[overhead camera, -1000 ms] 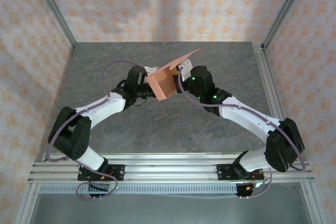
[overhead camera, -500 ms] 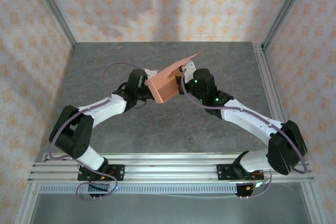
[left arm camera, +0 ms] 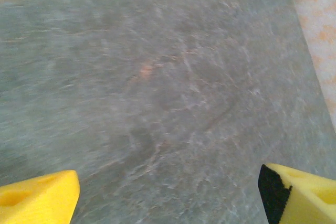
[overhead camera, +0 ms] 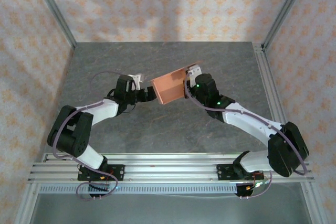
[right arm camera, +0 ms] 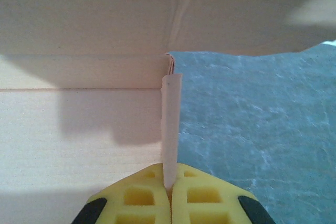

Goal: Fold the paper box

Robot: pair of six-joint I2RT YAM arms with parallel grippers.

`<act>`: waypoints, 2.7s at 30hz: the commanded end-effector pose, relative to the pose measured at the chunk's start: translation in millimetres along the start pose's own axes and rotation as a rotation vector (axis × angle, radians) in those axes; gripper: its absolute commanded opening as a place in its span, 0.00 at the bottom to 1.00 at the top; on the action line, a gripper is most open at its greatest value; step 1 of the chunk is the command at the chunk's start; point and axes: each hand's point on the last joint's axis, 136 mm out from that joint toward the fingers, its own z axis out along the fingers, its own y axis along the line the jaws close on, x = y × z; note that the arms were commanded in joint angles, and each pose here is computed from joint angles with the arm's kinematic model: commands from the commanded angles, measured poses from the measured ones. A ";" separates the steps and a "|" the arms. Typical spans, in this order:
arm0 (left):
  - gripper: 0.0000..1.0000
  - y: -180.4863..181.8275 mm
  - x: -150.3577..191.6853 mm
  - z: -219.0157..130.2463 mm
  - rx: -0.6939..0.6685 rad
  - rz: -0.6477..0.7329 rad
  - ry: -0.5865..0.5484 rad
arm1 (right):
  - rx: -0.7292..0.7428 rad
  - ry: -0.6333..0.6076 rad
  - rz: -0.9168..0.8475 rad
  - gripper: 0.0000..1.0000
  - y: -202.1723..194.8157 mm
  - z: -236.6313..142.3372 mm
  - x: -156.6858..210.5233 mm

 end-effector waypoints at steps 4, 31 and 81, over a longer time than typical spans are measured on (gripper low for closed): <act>0.92 8.7 -34.5 -40.4 -0.112 -0.021 -0.194 | 0.241 0.154 0.104 0.01 -36.1 15.3 54.6; 0.96 -4.8 -40.3 -79.6 -0.148 0.084 -0.226 | 0.464 0.416 0.075 0.24 -40.0 39.6 128.6; 0.37 -88.0 -43.0 36.6 0.453 1.010 0.566 | -0.094 0.141 0.103 0.94 -61.8 -64.4 -4.9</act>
